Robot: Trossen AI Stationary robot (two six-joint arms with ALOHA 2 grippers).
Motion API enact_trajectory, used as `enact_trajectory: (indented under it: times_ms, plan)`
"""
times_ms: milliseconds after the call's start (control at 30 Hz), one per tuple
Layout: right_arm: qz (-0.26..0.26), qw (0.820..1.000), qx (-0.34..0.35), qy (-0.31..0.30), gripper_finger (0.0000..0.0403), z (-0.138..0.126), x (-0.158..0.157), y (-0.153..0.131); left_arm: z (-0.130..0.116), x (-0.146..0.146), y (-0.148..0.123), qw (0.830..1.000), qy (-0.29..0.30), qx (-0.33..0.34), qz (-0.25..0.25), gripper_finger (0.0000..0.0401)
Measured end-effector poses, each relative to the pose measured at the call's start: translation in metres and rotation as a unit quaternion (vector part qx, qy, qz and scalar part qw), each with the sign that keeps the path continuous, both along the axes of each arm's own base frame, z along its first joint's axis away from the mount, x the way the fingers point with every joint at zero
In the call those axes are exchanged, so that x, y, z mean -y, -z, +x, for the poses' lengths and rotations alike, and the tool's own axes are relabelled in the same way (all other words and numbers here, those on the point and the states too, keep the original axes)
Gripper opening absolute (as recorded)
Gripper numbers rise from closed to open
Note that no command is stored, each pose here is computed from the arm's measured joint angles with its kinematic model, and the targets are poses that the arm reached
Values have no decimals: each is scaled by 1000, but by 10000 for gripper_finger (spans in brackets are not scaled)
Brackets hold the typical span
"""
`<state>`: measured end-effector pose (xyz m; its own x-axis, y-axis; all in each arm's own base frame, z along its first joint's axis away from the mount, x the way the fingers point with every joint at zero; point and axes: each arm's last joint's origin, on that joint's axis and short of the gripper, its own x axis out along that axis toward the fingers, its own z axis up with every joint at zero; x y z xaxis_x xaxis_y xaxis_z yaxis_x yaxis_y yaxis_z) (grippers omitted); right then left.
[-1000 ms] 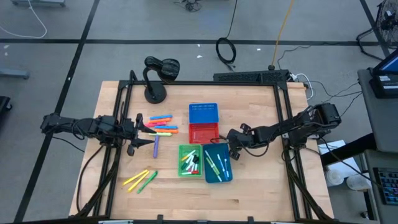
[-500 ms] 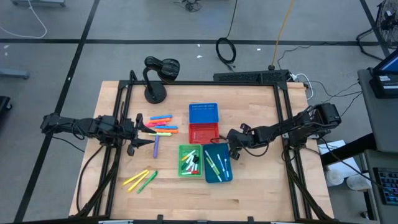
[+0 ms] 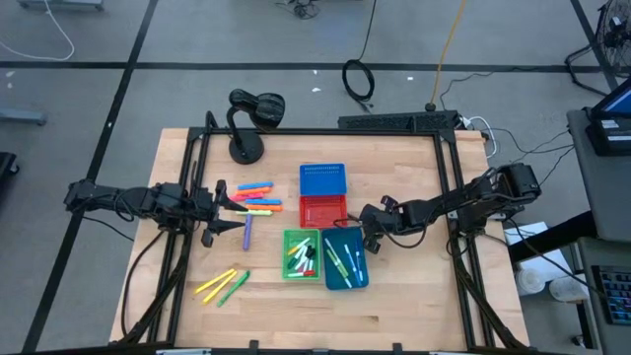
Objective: Pick & Place Markers
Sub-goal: Put the brown marker pen into the dark blue bin
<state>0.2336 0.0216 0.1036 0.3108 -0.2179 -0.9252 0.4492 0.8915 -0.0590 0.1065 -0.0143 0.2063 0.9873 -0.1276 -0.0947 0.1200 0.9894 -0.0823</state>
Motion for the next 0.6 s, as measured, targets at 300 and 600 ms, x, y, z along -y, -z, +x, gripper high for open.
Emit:
enact_trajectory:
  times_ms: [300,600]
  plan:
    - [1,1000,2,2,17,0,0,0,0,0,0,1000,0,0,0,198]
    - [20,996,69,44,17,-6,-1,-29,0,0,0,1000,0,0,0,198]
